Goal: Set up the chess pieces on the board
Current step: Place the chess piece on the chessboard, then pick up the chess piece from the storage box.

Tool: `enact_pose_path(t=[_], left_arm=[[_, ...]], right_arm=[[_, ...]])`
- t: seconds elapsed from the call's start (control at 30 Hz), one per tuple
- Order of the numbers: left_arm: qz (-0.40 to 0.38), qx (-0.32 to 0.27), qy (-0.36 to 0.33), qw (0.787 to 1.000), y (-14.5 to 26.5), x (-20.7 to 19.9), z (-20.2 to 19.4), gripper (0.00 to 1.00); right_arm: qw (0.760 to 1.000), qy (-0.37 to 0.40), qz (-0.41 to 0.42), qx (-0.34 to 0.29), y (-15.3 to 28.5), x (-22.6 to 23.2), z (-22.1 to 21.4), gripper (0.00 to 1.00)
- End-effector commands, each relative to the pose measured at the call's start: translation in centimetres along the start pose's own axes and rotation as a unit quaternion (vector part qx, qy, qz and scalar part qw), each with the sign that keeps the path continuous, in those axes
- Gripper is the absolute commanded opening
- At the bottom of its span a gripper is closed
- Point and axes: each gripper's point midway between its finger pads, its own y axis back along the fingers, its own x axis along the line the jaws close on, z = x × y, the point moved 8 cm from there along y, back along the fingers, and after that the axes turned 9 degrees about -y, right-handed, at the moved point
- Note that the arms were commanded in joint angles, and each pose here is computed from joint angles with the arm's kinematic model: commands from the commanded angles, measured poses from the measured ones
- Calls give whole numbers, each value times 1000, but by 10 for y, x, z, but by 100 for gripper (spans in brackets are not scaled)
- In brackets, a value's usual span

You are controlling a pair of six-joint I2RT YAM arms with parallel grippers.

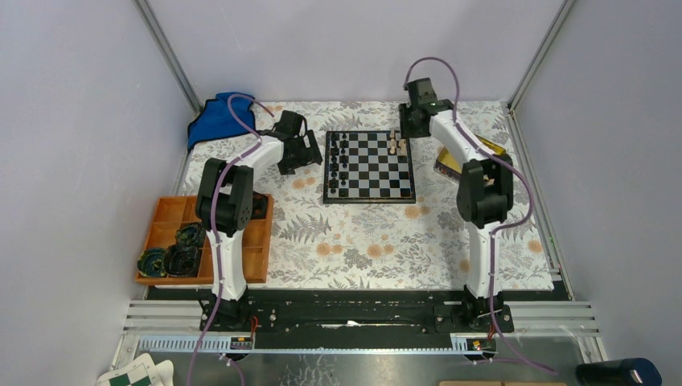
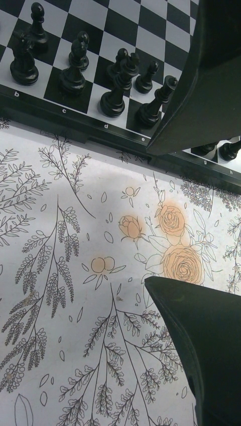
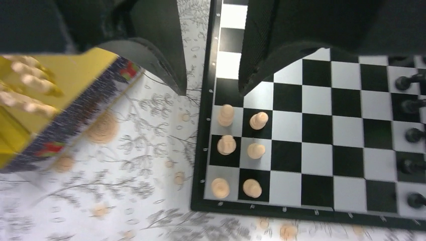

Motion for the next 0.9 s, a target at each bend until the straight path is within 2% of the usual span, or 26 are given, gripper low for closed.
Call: enact_pose_path(t=[0.0,0.2,0.37,0.5,0.67,0.87], left_arm=[[-7,-21,2,1000,0,-5,10,99],[-10,-24,5,1000,0,-7,13,99],[-15,-25,6,1000,0,-9,15,99],[-14,-24,7,1000,-1,-8,15,99],[-13,-23,9,1000,-2,-4,16,99],[-13,-20,14,1000,-4,0,17,99]], right_arm=[[990,-71,-21,-122,74,-32,46,50],[967,-174,-55,-177,94,-83,42,61],[952,-257,-64,-152,81,-120,23,59],[949,-273,-106,-120,66,-143,6,56],[951,-274,-116,-81,45,-153,-9,54],[952,-274,-121,-66,25,-159,-12,53]])
